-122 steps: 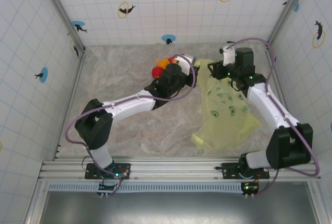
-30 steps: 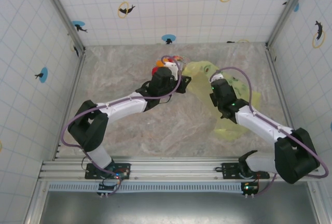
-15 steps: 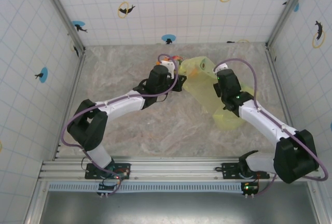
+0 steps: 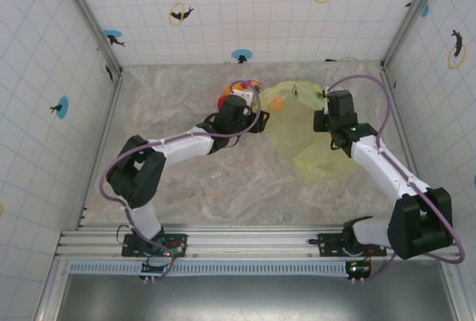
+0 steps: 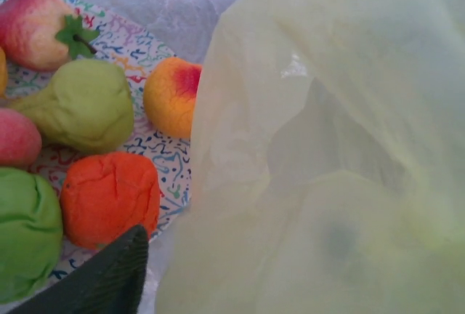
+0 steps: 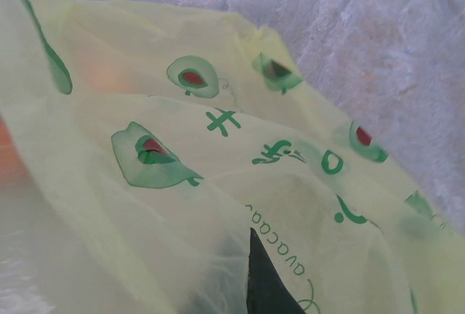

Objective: Place the fruits into the plastic bag

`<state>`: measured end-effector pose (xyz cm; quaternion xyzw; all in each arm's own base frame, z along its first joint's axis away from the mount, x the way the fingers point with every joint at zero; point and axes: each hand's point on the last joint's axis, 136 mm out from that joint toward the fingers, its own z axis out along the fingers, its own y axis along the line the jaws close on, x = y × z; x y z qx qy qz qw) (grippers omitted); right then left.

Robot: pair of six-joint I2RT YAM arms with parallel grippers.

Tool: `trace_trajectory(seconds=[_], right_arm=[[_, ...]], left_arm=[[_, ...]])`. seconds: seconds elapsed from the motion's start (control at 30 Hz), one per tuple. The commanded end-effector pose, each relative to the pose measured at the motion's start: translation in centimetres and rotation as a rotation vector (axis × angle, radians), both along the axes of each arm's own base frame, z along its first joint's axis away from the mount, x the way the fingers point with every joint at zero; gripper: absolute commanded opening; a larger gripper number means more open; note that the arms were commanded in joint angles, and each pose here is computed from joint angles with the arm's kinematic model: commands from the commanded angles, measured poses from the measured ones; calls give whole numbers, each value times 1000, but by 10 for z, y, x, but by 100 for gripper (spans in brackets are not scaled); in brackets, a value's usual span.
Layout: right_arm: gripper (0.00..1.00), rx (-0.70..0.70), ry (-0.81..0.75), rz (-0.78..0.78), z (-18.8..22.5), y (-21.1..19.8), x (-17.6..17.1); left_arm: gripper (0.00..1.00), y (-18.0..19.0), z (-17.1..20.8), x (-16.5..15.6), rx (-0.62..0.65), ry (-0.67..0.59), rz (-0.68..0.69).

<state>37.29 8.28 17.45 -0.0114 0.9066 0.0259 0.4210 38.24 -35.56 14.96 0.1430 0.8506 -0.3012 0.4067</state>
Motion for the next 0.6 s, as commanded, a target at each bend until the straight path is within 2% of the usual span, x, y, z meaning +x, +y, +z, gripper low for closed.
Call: trace_trajectory(seconds=[0.0, 0.07, 0.23, 0.37, 0.57], right_arm=[[0, 110, 30, -113, -7, -7, 3], [0, 138, 19, -136, -6, -9, 7], [0, 187, -13, -136, -5, -4, 16], [0, 224, -12, -121, -7, 3, 21], [0, 234, 12, -104, -9, 8, 21]], left_arm=[[75, 6, 25, -3, -16, -11, -25], [82, 14, 28, -13, -19, 10, -39], [93, 50, 29, -40, -50, 43, -11], [95, 88, 19, -45, -81, 104, 86], [95, 139, -11, -26, -113, 240, 272]])
